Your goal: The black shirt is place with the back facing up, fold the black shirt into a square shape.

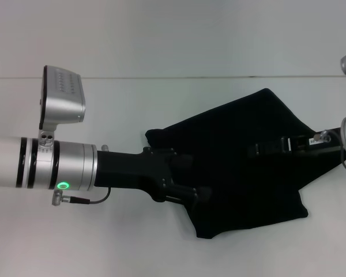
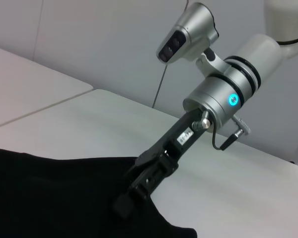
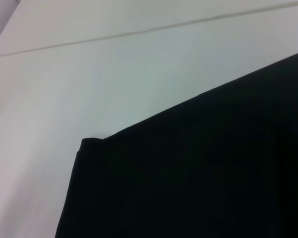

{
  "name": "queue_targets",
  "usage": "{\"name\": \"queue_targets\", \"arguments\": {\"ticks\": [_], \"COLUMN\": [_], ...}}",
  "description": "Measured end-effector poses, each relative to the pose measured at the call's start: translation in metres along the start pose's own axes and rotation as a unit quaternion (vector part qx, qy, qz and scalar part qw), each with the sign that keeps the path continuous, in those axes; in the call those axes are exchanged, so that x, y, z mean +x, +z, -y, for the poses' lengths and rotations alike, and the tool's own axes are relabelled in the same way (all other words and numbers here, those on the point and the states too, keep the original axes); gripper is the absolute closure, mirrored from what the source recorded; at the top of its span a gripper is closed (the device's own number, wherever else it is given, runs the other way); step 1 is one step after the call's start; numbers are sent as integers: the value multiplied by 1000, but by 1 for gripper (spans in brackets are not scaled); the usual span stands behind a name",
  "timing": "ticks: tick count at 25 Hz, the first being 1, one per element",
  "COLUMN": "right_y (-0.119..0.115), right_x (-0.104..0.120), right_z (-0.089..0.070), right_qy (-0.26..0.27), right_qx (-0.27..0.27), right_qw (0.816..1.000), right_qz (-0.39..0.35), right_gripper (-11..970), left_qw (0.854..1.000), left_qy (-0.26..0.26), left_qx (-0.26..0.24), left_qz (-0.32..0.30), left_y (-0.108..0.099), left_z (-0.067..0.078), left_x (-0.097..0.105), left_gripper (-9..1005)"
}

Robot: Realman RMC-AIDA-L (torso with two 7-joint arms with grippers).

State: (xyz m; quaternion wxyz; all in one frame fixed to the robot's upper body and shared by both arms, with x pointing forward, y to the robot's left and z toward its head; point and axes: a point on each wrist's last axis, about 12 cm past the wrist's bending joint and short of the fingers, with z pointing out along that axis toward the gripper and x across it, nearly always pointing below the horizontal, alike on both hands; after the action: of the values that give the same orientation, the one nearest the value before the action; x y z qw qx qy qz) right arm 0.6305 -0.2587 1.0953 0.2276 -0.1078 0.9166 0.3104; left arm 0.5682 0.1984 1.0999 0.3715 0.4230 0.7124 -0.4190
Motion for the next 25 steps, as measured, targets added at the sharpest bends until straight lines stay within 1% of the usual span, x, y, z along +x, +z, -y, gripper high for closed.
{"name": "queue_targets", "arguments": {"ticks": [6, 11, 17, 22, 25], "right_y": [1, 2, 5, 7, 8], "right_x": [1, 2, 1, 1, -1], "right_z": [1, 1, -3, -5, -6], "right_qy": [-3, -22, -37, -42, -49], "right_qx": [3, 3, -15, -17, -17], "right_qw": [1000, 1000, 999, 998, 998], "right_qz": [6, 10, 26, 35, 42], "right_gripper": [155, 176, 424, 644, 835], "left_qw": [1000, 1000, 1000, 1000, 1000], "left_qy": [-1, -4, -6, -7, -9], "left_qx": [-4, -6, -6, -10, -10], "left_qz": [0, 4, 6, 6, 7], "left_y": [1, 0, 1, 1, 1], "left_z": [-1, -1, 0, -1, -1], "left_x": [0, 1, 2, 2, 2], "left_gripper": [47, 47, 47, 46, 46]}}
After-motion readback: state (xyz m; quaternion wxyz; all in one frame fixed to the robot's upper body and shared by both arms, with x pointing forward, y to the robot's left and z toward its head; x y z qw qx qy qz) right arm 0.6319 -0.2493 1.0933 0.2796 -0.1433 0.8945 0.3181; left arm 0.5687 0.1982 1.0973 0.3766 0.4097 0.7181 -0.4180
